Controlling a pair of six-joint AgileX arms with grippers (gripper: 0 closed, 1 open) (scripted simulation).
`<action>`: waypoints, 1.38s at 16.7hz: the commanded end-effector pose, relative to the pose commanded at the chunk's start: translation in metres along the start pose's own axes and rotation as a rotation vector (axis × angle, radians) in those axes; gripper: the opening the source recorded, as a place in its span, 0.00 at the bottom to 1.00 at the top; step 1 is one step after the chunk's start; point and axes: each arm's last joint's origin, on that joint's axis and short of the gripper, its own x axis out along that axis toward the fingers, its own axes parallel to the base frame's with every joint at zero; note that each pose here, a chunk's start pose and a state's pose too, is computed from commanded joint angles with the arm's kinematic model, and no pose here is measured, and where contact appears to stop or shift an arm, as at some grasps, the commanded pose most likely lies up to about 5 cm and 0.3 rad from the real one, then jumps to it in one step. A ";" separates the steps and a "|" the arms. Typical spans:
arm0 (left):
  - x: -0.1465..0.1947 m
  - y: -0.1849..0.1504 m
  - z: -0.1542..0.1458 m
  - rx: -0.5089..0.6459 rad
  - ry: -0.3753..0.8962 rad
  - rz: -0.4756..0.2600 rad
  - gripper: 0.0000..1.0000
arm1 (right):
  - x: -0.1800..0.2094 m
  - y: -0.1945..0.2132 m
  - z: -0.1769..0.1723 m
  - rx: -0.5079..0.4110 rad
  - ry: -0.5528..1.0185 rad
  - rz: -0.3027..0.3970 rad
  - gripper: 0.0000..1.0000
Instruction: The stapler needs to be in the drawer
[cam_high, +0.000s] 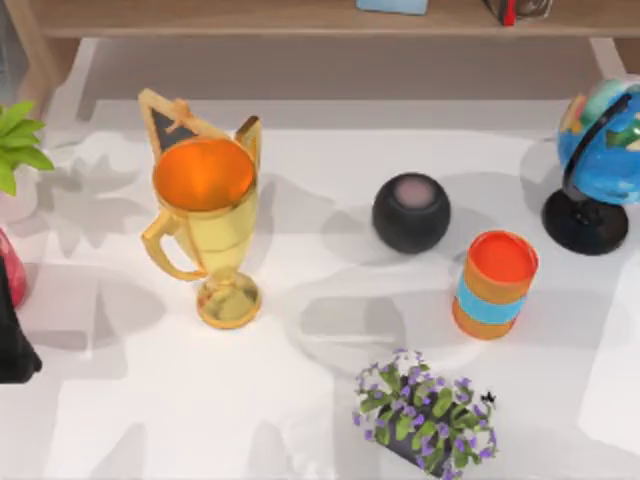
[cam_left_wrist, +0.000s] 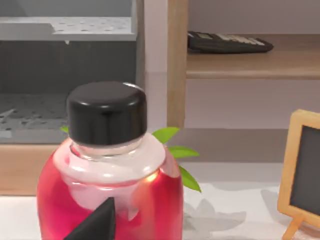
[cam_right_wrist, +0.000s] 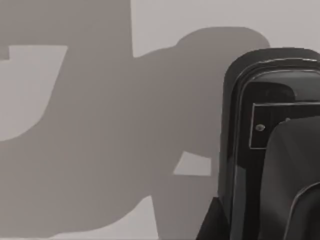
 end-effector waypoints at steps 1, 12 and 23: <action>0.000 0.000 0.000 0.000 0.000 0.000 1.00 | 0.001 0.001 0.000 0.013 0.013 -0.009 0.00; 0.000 0.000 0.000 0.000 0.000 0.000 1.00 | 0.001 0.001 -0.001 0.026 0.029 -0.019 0.38; 0.000 0.000 0.000 0.000 0.000 0.000 1.00 | 0.001 0.001 -0.001 0.026 0.029 -0.019 1.00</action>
